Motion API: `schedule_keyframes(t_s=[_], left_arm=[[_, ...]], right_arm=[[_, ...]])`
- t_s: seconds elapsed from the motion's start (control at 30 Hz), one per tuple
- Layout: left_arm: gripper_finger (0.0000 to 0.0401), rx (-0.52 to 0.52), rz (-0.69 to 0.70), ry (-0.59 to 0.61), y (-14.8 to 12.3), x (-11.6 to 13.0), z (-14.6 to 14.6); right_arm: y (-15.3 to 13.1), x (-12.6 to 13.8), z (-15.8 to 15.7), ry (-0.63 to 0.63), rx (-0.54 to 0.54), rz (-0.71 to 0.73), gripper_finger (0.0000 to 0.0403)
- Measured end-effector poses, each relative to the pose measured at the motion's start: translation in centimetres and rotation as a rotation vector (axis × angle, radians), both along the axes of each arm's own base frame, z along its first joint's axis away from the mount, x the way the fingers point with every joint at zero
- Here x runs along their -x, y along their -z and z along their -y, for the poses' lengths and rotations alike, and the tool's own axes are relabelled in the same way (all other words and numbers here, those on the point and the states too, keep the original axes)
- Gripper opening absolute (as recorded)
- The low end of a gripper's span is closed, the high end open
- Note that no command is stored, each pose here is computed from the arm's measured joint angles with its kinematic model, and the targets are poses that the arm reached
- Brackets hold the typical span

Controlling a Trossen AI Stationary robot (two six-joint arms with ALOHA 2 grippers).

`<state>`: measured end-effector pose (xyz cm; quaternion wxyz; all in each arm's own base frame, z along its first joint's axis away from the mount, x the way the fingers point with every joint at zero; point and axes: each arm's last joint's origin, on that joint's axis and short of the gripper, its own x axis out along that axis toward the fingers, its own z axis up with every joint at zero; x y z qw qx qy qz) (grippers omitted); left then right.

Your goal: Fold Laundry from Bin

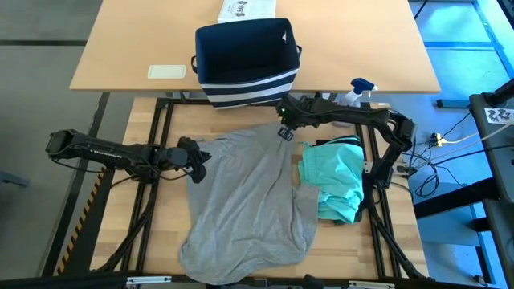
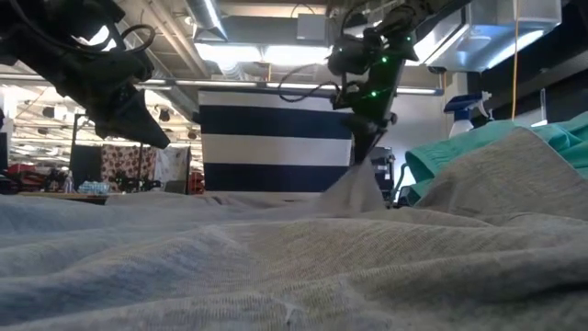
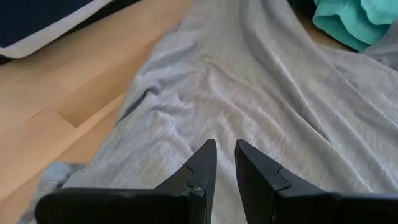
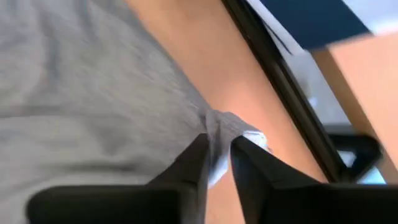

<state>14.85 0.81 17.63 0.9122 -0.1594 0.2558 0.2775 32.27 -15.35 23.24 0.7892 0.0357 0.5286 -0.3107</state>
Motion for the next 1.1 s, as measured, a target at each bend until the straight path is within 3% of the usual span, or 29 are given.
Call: schedule_keyframes(t_s=[0.3, 0.47, 0.67, 0.9, 1.1], left_arm=[[0.0055, 0.055, -0.089, -0.118, 0.8, 0.9, -1.3], [0.0055, 0.108, -0.114, -0.194, 1.1, 1.3, -2.6], [0.0055, 0.135, -0.188, -0.257, 0.7, 1.6, -4.2], [0.0058, 0.192, -0.330, -0.280, 0.8, 0.6, -6.9], [0.0104, 0.196, -0.414, -0.227, -0.5, -1.1, -10.2]], right_arm=[[-2.0, -1.9, -2.3, -0.112, 0.072, 0.037, 0.0169], [-2.9, -3.2, -3.9, -0.170, 0.080, 0.108, 0.0208], [-3.0, -5.1, -7.4, -0.355, -0.018, 0.282, 0.0207], [-0.1, -5.9, -11.8, -0.519, -0.075, 0.422, 0.0190], [1.5, -5.7, -14.7, -0.559, -0.104, 0.449, 0.0188]])
